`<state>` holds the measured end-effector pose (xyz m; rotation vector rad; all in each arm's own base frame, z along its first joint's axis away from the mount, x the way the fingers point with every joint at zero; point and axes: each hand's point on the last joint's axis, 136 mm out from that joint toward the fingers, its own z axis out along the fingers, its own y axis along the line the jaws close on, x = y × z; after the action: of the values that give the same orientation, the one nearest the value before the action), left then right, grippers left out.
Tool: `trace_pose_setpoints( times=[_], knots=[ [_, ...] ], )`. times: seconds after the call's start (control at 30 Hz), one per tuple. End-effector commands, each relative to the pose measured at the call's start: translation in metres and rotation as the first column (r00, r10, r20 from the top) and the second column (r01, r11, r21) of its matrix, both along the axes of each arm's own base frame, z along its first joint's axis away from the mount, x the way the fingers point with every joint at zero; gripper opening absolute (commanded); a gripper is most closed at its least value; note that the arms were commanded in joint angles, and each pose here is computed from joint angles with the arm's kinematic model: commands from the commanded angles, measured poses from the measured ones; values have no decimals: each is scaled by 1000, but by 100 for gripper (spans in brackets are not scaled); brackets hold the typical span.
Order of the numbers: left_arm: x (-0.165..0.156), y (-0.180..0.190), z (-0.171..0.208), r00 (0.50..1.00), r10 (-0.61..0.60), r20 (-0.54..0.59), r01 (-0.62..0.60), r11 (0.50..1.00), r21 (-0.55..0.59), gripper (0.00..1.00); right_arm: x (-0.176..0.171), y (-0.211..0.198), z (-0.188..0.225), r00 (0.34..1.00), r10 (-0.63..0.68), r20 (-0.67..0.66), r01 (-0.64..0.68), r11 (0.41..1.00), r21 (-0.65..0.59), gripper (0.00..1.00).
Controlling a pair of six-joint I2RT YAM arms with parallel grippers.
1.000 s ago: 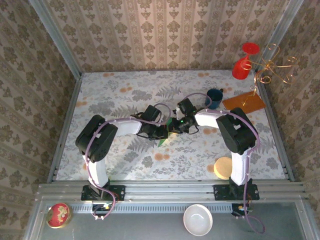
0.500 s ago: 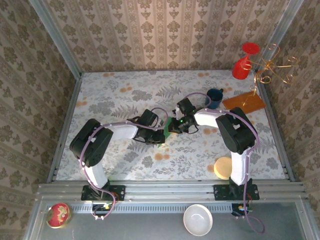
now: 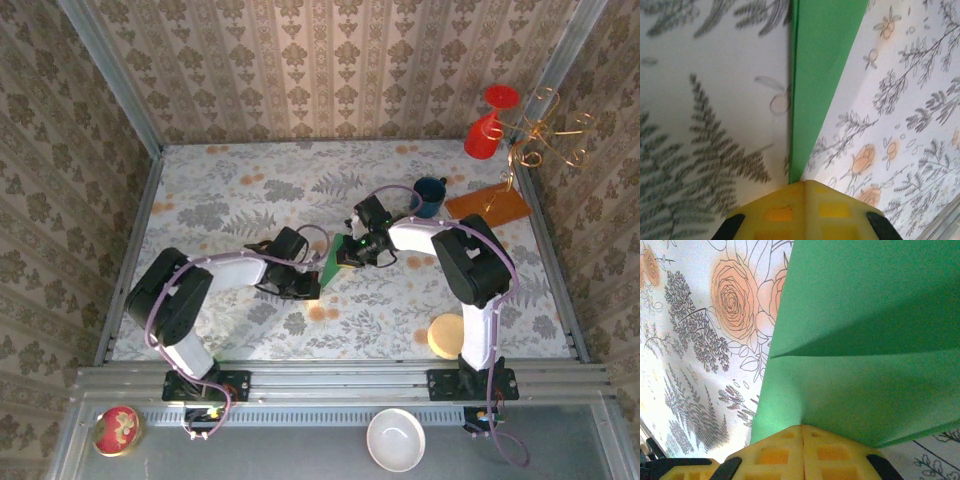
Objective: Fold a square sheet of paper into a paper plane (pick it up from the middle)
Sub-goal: Fold the wing for the fifth time at the center of the table.
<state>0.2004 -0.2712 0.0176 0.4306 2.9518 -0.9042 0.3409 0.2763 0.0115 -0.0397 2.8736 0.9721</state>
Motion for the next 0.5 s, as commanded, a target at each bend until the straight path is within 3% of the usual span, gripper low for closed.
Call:
trace_pose_setpoints(
  times=[0.0,0.13,0.23,0.47],
  knots=[
    [-38,36,-11,990,31,-138,-17,995,101,0,-35,-34,-55,987,-54,-150,26,983,-182,9],
    [-8,20,39,994,108,-15,-109,990,-86,0,-42,-17,-43,985,-87,-149,71,991,-111,10],
    [10,14,65,988,143,60,-133,979,-154,0,-49,-1,-34,984,-99,-148,90,994,-64,10],
    [31,-1,43,985,170,13,-167,977,-132,0,-55,21,-19,985,-101,-138,100,995,-10,10]
  ],
)
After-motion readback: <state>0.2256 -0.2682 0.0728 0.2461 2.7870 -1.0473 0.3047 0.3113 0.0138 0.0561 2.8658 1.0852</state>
